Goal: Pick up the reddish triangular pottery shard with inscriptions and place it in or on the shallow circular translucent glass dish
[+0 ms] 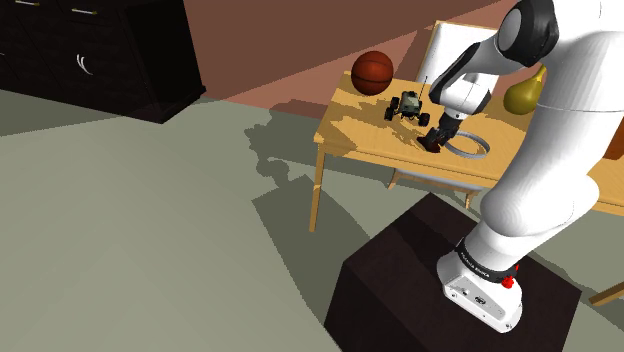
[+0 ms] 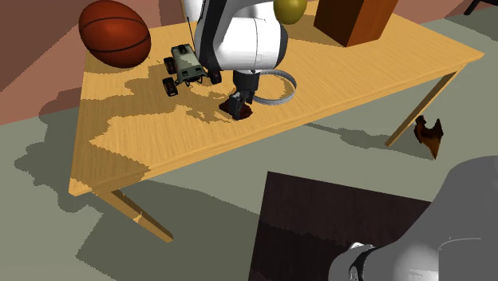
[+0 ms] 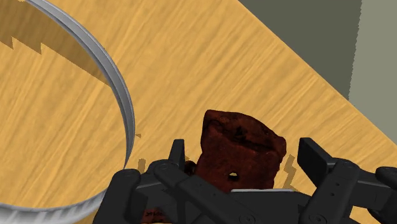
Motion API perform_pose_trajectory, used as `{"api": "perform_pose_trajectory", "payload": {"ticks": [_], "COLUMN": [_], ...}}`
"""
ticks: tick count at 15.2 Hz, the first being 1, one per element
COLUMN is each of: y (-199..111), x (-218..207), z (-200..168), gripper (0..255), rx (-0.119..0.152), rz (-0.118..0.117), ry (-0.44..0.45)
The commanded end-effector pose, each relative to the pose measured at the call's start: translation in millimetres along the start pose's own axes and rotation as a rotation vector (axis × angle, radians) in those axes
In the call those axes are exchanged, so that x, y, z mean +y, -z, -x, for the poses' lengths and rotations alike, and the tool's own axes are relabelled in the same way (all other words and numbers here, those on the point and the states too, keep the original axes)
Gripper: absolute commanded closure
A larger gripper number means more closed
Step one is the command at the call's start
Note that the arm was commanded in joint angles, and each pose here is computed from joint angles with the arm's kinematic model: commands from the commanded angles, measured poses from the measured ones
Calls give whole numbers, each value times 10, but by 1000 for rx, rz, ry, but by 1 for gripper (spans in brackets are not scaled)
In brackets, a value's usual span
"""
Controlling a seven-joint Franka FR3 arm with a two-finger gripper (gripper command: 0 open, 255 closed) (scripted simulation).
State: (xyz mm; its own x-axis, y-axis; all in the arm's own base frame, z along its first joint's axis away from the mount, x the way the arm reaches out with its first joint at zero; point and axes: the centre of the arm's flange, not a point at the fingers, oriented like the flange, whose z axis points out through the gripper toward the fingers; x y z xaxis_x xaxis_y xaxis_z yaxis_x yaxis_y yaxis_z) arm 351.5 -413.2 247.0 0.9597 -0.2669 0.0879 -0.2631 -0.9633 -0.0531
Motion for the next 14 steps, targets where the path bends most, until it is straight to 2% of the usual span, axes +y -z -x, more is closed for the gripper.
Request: {"api": "perform_pose_trajectory", "payload": {"ticks": [1,10,14], "y": [0,-1,210], "x": [0,0,-11], "z": [0,0,-19], "gripper": [255,255,255], "rx": [0,0,0], "rz": [0,0,0], "ry": [0,0,0]}}
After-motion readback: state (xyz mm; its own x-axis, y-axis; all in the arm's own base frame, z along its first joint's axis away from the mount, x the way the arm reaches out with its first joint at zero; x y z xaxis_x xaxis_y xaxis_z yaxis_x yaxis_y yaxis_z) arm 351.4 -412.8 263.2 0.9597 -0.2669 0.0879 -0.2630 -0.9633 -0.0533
